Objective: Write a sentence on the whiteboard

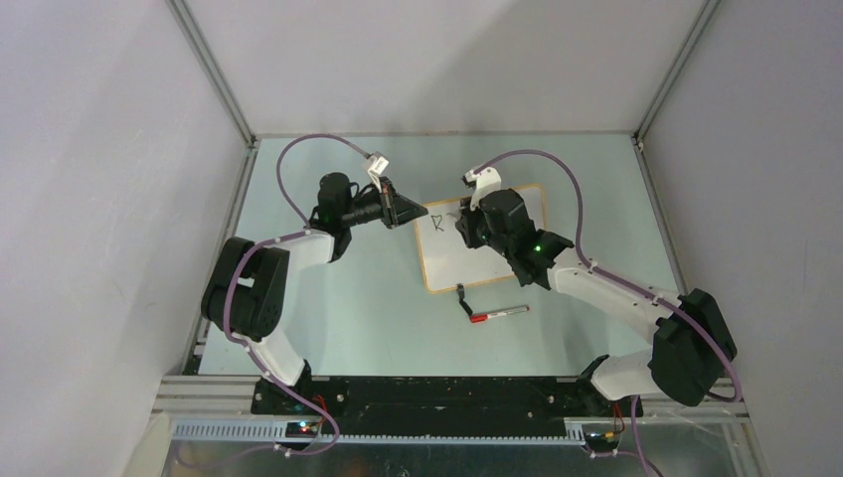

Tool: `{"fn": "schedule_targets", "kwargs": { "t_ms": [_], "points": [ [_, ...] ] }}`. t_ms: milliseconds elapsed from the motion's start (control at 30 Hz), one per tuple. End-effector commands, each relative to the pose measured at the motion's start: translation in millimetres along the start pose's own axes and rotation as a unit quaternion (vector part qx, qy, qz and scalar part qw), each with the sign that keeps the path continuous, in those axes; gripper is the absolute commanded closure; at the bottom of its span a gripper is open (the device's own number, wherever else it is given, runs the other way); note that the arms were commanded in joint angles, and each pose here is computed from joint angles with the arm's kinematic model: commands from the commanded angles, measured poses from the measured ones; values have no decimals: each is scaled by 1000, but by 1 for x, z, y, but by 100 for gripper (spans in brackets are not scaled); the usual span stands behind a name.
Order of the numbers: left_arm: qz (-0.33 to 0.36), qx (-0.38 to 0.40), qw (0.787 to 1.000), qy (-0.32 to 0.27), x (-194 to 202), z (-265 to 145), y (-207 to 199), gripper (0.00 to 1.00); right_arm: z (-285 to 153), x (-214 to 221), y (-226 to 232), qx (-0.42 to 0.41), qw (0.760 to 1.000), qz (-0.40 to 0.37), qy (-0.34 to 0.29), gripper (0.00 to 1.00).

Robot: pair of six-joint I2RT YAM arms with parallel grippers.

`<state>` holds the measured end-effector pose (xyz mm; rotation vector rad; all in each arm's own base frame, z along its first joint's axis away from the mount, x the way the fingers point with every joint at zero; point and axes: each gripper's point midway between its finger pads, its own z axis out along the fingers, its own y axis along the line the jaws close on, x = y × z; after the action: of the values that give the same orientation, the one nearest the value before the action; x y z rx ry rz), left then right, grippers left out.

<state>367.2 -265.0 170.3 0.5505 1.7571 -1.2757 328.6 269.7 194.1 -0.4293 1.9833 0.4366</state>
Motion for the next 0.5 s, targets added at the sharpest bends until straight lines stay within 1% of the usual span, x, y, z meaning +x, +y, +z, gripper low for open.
{"fn": "schedule_targets", "kwargs": {
  "t_ms": [0, 233, 467],
  "points": [
    [25, -43, 999, 12, 9, 1, 18, 94, 0, -21, 2, 0, 1000, 9, -21, 100],
    [24, -44, 999, 13, 9, 2, 18, 94, 0, -20, 3, -6, 1000, 7, -18, 100],
    [23, -45, 999, 13, 9, 1, 18, 94, -3, -16, -2, 5, 1000, 5, -11, 100]
  ]
}}
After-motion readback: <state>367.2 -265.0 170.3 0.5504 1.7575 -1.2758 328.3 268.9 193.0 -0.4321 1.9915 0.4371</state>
